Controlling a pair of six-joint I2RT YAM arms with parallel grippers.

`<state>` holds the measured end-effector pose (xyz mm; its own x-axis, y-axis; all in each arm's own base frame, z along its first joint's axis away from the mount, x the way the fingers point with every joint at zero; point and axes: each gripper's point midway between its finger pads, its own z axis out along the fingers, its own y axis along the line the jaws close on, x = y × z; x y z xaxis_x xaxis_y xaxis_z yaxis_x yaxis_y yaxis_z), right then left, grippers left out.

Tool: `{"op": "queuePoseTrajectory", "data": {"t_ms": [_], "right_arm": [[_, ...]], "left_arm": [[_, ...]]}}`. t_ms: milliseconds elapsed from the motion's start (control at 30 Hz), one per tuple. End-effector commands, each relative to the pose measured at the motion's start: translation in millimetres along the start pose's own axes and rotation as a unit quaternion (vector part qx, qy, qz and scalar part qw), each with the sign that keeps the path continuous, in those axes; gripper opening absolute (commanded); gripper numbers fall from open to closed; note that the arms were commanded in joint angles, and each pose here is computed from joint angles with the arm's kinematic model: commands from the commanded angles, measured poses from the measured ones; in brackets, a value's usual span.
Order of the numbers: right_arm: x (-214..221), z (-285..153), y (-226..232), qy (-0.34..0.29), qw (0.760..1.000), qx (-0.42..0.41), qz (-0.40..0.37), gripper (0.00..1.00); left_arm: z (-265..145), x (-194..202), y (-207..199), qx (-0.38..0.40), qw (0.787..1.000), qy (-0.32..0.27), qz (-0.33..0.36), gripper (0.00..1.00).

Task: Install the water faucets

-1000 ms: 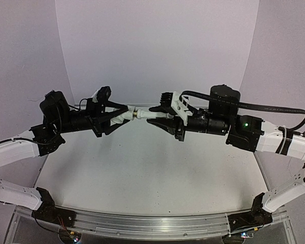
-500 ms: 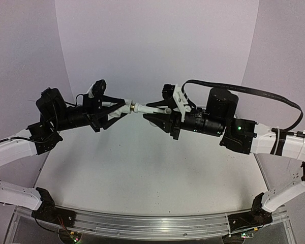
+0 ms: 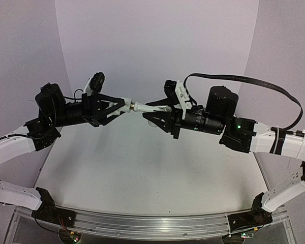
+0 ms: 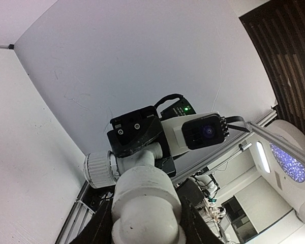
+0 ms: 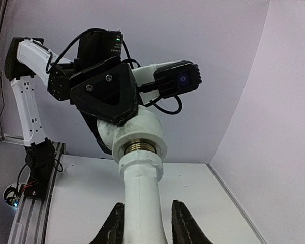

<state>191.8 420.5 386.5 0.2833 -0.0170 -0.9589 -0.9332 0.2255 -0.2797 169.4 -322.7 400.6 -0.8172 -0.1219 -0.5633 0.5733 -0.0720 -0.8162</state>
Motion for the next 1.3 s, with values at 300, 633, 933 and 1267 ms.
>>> {"op": "queuePoseTrajectory", "data": {"t_ms": [300,633,933,1267], "right_arm": [[-33.1,21.2,25.3,-0.065,0.993,-0.072,0.071,0.00],[-42.1,20.4,32.2,-0.067,0.987,-0.102,0.109,0.00],[-45.7,24.1,36.1,-0.058,0.979,-0.124,0.154,0.00],[-54.1,30.4,43.9,-0.041,0.964,-0.165,0.206,0.00]], "left_arm": [[18.2,29.7,9.6,0.019,0.975,0.078,0.207,0.00],[21.3,37.7,17.7,0.034,0.922,0.106,0.370,0.00],[27.1,35.4,18.2,0.050,0.853,0.122,0.505,0.00],[43.3,37.3,42.8,0.064,0.767,0.199,0.607,0.00]]}}
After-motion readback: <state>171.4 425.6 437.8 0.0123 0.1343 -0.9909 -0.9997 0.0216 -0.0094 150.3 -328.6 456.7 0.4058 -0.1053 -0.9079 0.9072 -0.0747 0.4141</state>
